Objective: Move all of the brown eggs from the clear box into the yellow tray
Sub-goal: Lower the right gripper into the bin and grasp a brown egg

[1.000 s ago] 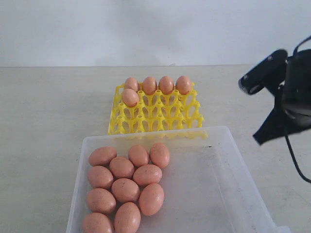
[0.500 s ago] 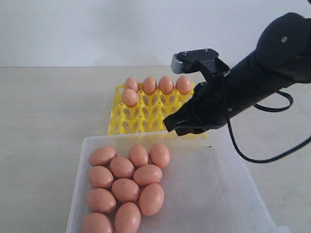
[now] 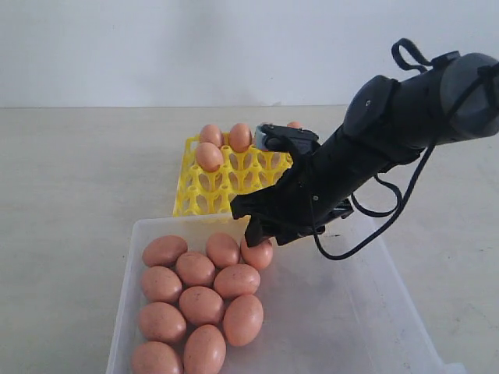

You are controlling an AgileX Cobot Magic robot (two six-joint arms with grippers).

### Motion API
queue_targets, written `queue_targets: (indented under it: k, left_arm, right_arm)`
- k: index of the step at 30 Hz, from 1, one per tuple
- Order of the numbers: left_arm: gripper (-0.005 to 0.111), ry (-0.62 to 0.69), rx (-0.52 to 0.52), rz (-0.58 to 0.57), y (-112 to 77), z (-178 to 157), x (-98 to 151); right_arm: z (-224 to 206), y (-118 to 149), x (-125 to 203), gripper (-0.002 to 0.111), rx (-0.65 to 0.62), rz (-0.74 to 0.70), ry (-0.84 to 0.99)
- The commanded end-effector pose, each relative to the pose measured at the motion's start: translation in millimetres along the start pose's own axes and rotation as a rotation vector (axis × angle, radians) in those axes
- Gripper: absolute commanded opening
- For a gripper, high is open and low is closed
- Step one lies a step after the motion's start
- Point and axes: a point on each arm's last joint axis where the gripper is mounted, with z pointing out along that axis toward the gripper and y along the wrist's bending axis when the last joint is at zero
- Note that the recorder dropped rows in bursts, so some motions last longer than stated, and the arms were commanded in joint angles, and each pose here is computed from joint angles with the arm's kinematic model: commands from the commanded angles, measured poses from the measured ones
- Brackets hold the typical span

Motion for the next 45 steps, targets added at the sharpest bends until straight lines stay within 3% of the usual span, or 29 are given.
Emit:
queue_targets:
  k: [1, 11, 24, 45]
  left_arm:
    - [0.004, -0.001, 0.006, 0.0, -0.5, -0.1, 0.9]
    - [0.004, -0.004, 0.006, 0.0, -0.4, -0.1, 0.7]
    - [0.004, -0.004, 0.006, 0.0, -0.4, -0.1, 0.7]
    - [0.004, -0.004, 0.006, 0.0, -0.4, -0.1, 0.7]
  right_arm:
    - [8.3, -3.9, -3.6, 0.044, -0.001, 0.049, -0.03]
    - [9.7, -5.8, -5.4, 0.044, 0.013, 0.045, -0.051]
    - [9.5, -0.4, 4.7, 0.045, -0.043, 0.07, 0.061]
    - [9.7, -1.5, 2.7, 0.045, -0.032, 0.031, 0.039]
